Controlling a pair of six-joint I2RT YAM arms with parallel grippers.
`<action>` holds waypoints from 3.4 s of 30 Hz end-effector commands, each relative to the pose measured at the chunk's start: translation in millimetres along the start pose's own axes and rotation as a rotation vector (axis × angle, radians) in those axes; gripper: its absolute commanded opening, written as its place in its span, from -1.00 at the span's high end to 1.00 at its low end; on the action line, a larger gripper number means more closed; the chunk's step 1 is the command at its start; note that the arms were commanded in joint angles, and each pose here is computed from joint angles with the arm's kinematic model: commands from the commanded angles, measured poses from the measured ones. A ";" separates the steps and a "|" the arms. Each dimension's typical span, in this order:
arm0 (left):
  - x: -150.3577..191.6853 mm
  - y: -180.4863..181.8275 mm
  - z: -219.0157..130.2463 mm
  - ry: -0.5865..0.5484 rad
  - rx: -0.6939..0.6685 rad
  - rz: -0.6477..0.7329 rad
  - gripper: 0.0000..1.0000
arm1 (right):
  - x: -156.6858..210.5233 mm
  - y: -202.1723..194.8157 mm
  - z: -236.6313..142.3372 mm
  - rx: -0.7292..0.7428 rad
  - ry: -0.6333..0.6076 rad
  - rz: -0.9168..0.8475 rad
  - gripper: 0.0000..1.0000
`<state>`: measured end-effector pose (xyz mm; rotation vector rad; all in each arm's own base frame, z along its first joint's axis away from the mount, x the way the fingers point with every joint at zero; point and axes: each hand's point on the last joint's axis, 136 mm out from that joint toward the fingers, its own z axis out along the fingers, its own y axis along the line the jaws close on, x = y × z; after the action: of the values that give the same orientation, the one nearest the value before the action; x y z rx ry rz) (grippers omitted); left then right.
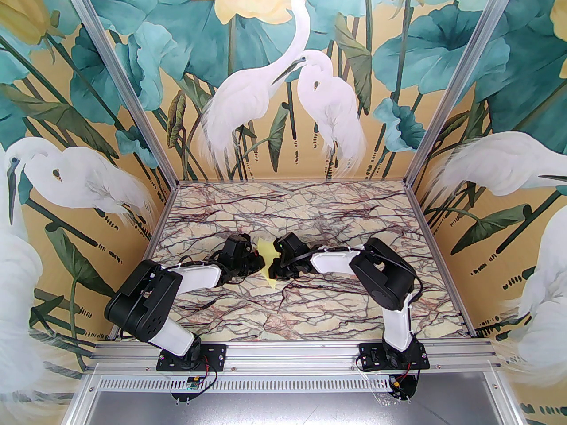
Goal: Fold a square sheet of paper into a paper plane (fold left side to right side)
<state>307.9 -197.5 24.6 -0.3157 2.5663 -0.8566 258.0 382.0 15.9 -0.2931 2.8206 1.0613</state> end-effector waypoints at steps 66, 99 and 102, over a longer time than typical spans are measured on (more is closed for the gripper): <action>7.6 0.2 6.3 0.072 -0.058 0.054 0.66 | -30.6 -39.3 1.9 0.001 -0.045 0.099 0.98; -11.9 -53.6 -13.2 0.007 0.129 0.027 0.27 | -23.0 -43.3 10.1 0.041 -0.009 0.097 1.00; -9.4 -54.6 -8.6 0.016 0.152 0.010 0.24 | -23.1 -42.7 9.1 0.040 -0.012 0.097 1.00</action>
<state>321.3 -221.9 72.1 -0.2454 2.5032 -0.9523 302.0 371.4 15.2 -0.1544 2.7727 1.1340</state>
